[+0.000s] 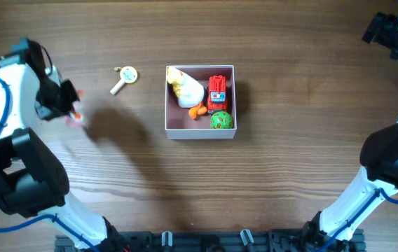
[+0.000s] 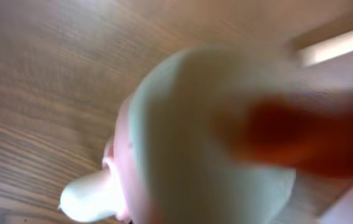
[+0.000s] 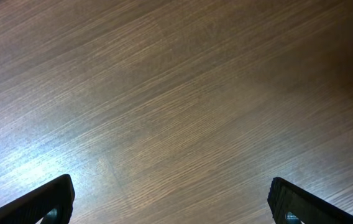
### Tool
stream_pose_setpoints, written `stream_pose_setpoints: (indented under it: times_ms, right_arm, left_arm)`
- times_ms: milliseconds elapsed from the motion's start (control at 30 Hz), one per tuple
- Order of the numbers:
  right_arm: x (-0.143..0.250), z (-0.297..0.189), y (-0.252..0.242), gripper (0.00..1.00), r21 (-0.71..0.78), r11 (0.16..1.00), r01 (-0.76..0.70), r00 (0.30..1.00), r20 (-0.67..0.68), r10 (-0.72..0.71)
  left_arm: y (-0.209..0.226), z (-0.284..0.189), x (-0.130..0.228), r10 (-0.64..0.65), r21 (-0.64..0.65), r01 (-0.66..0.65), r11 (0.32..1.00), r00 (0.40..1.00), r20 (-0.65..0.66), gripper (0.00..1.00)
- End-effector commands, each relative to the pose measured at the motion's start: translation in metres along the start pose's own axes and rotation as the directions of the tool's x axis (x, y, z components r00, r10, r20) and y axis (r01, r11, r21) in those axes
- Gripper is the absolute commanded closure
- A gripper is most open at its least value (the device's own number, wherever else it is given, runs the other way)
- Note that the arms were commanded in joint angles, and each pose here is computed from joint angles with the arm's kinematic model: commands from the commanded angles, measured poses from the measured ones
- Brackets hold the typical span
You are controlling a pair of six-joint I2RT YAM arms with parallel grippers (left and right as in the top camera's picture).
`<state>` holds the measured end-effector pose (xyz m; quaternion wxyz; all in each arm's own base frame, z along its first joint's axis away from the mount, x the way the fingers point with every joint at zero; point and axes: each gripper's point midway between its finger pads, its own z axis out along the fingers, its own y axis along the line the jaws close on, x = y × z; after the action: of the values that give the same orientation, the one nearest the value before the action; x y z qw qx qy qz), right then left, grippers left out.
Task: Pack container
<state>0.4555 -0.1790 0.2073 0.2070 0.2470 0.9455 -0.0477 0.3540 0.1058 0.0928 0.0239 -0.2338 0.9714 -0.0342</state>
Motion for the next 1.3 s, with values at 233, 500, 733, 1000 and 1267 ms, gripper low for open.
stream_pose_setpoints:
  times_ms: [233, 500, 733, 1000, 1267]
  right_arm:
    - [0.000, 0.001, 0.004, 0.00, -0.010, 1.000, 0.014, 1.000, -0.001, -0.014]
    - [0.000, 0.001, 0.004, 0.00, -0.010, 1.000, 0.015, 1.000, -0.001, -0.015]
    - [0.000, 0.001, 0.004, 0.00, -0.010, 1.000, 0.015, 1.000, -0.001, -0.015]
    - [0.000, 0.001, 0.004, 0.00, -0.010, 1.000, 0.015, 1.000, -0.001, -0.015]
    - [0.000, 0.001, 0.004, 0.00, -0.010, 1.000, 0.014, 1.000, -0.001, -0.014]
  left_arm:
    - [-0.157, -0.107, 0.013, 0.340, 0.294, -0.424, 0.856, 0.892, 0.298, 0.96]
    - [-0.271, -0.110, 0.082, 0.675, 0.249, -0.794, 0.555, 0.604, 0.423, 0.87]
    - [-0.310, -0.094, 0.115, 0.772, 0.158, -0.882, 0.444, 0.467, 0.432, 0.83]
    - [-0.303, -0.056, 0.127, 0.818, 0.186, -0.871, 0.455, 0.492, 0.299, 0.84]
    - [-0.285, -0.033, 0.141, 0.842, 0.210, -0.852, 0.480, 0.515, 0.161, 0.78]
